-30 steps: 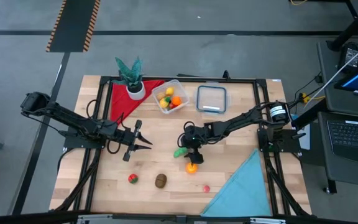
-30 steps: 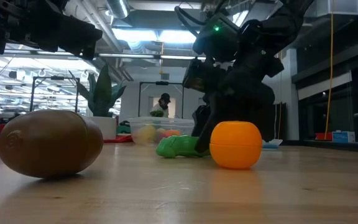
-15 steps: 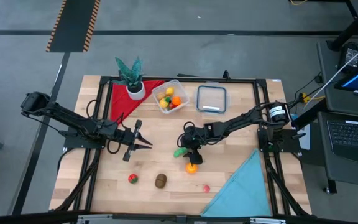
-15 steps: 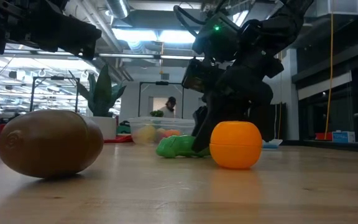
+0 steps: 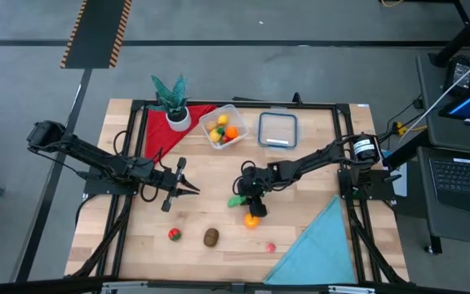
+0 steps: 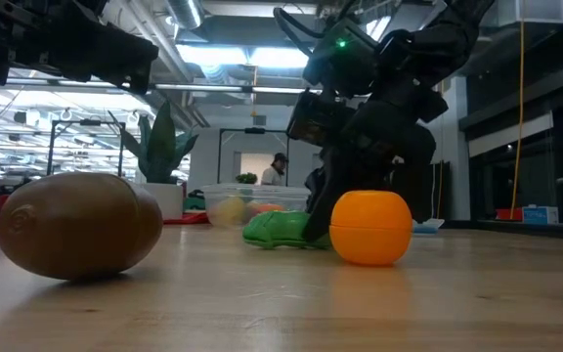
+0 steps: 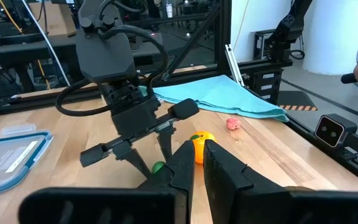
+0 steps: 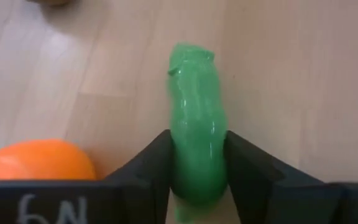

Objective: Pick and placing Produce into tupperware
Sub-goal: Put the peas into the transparent bin

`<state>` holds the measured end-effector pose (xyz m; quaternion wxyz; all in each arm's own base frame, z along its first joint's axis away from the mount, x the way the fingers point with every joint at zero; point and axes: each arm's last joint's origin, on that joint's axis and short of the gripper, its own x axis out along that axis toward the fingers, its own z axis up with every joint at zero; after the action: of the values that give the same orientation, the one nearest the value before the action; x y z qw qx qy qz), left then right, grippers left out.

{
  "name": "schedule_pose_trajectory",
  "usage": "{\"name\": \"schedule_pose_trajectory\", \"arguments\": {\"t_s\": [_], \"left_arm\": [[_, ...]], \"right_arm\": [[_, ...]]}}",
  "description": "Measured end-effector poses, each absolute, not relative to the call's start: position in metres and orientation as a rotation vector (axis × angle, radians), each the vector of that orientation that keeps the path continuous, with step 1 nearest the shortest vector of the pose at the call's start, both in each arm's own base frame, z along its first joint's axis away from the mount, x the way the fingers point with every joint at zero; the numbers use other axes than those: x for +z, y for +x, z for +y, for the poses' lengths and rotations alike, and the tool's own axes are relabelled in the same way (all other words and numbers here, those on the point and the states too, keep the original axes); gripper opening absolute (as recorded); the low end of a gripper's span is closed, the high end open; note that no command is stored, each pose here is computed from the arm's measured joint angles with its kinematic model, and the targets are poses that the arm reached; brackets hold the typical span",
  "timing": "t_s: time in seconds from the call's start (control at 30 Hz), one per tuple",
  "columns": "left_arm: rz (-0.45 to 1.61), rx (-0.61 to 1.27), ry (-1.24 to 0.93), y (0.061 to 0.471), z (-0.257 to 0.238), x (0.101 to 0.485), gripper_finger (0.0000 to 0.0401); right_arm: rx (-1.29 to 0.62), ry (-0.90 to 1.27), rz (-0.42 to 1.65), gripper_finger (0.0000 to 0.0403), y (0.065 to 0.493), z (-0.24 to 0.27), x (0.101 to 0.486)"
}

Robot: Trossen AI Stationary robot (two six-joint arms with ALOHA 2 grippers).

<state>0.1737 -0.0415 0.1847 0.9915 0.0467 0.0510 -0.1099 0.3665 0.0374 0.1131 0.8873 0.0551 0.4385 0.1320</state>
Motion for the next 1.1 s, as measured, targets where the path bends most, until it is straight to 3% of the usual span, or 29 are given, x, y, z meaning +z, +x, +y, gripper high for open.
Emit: {"name": "schedule_pose_trajectory", "arguments": {"t_s": [0.53,0.77,1.1], "left_arm": [[0.102,-0.220,0.094,0.174,-0.041,0.185,0.0005],[0.102,-0.220,0.093,0.174,-0.041,0.185,0.0003],[0.102,-0.213,0.075,0.174,-0.041,0.185,0.0033]], "right_arm": [[0.256,0.180,0.817,0.0124,0.373,0.028,0.121],[0.232,0.161,0.715,0.0124,0.371,0.009,0.154],[0.158,0.089,0.611,0.0124,0.353,-0.031,0.204]]}}
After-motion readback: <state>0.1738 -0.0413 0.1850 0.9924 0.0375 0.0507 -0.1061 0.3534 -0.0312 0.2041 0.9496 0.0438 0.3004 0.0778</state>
